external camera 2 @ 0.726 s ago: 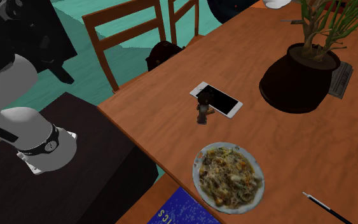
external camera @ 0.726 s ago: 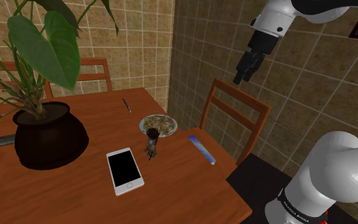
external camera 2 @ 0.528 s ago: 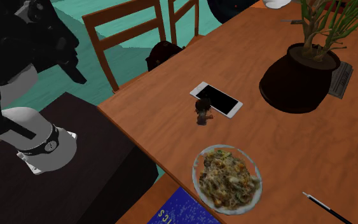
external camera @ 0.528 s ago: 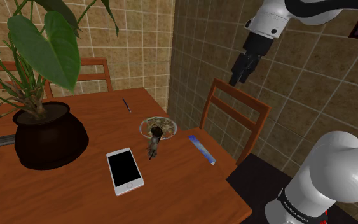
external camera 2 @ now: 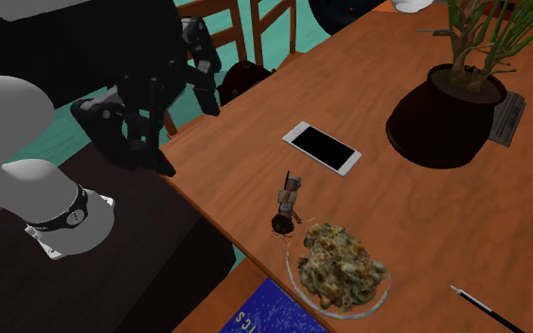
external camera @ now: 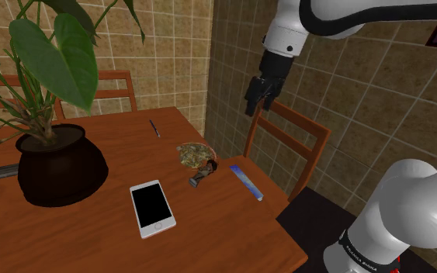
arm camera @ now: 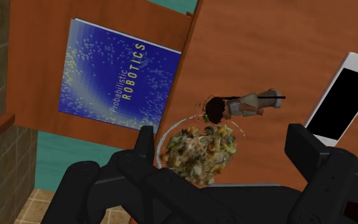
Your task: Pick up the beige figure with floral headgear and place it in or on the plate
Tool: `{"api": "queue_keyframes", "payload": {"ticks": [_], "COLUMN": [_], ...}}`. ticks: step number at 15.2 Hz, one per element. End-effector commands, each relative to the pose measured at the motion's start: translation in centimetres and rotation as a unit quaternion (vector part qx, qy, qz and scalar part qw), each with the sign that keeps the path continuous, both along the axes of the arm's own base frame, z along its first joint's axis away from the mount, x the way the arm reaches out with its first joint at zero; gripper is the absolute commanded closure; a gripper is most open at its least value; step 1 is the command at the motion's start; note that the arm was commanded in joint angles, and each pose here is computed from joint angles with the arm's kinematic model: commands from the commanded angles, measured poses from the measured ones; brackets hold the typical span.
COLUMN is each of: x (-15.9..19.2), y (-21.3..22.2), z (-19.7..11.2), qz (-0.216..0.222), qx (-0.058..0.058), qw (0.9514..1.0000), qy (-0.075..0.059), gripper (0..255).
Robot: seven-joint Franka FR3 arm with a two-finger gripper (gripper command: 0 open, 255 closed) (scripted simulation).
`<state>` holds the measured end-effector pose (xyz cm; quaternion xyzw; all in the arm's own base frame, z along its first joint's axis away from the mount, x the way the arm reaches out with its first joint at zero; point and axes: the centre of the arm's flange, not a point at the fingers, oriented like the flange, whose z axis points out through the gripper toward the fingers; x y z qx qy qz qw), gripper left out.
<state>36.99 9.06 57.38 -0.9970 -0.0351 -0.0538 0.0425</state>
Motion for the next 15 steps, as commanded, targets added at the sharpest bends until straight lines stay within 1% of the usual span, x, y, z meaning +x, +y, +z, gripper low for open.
{"api": "queue_keyframes", "payload": {"ticks": [1, 15], "x": [1.5, 10.6], "y": [2.5, 18.3], "z": [-0.9, -8.1], "qz": [0.0, 0.006], "qx": [-0.003, -0.03], "qw": [1.0, 0.9986], "qy": [0.005, 0.043], "gripper": [0, 0]}}
